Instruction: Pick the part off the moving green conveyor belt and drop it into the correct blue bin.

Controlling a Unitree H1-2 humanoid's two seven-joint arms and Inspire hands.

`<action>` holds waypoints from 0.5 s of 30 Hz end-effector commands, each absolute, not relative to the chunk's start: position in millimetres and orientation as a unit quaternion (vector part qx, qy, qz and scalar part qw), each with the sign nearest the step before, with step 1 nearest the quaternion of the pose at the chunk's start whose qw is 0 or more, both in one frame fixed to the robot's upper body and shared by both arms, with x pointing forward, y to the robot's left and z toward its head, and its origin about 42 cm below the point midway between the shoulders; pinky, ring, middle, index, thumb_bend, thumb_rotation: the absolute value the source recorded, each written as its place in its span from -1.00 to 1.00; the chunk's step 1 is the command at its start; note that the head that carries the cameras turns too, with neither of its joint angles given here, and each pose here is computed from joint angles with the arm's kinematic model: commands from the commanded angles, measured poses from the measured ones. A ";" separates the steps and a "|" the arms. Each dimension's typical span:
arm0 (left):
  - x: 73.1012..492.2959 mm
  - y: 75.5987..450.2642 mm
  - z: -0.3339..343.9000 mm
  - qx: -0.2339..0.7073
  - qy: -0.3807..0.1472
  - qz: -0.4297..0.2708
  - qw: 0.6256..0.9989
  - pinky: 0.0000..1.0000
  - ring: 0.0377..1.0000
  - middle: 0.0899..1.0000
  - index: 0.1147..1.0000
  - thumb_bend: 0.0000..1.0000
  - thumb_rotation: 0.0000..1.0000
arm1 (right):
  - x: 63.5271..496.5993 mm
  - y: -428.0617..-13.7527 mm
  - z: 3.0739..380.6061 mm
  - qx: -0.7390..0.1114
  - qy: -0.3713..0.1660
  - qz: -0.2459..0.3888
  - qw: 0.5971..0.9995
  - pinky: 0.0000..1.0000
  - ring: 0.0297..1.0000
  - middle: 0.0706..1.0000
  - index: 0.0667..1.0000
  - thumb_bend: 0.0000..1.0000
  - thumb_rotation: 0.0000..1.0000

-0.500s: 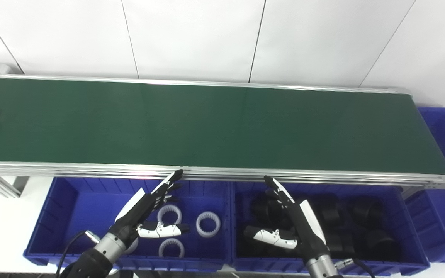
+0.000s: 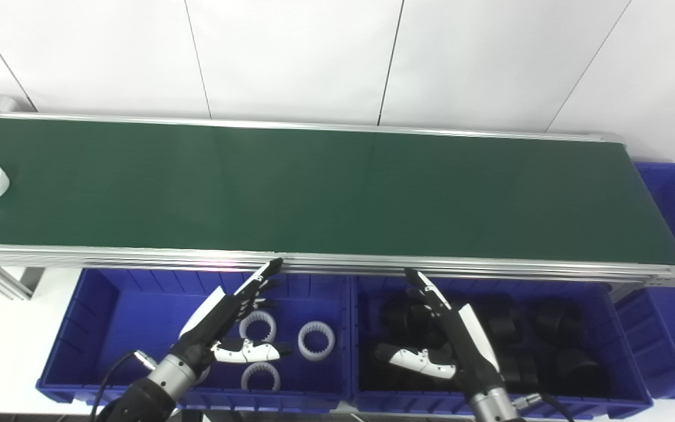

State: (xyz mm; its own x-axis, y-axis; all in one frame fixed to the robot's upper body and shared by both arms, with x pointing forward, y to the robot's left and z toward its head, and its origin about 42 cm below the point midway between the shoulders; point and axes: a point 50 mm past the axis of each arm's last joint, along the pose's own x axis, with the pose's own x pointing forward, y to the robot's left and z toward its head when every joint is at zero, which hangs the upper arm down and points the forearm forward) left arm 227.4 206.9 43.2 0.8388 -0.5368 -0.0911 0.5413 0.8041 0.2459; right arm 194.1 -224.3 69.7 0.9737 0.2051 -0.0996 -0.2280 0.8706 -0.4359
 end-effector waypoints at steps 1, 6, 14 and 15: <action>230.7 197.7 47.0 0.128 -0.016 -0.281 0.951 0.59 0.86 0.98 0.99 0.47 -0.44 | 194.0 -229.3 82.4 -0.224 -0.021 0.110 0.968 0.59 0.75 0.83 0.87 0.54 -0.10; 229.6 186.5 41.6 0.133 -0.014 -0.280 0.951 0.58 0.84 0.95 0.96 0.54 -0.44 | 193.0 -239.1 81.4 -0.231 -0.025 0.109 0.966 0.57 0.73 0.80 0.84 0.46 -0.27; 231.5 178.8 38.5 0.133 -0.016 -0.278 0.951 0.50 0.79 0.91 0.89 0.64 -0.48 | 190.4 -247.2 77.3 -0.226 -0.014 0.107 0.968 0.59 0.76 0.81 0.86 0.39 -0.36; 231.6 178.7 38.4 0.132 -0.015 -0.278 0.951 0.50 0.79 0.91 0.89 0.64 -0.49 | 190.3 -247.5 77.0 -0.226 -0.014 0.107 0.968 0.60 0.76 0.82 0.87 0.39 -0.36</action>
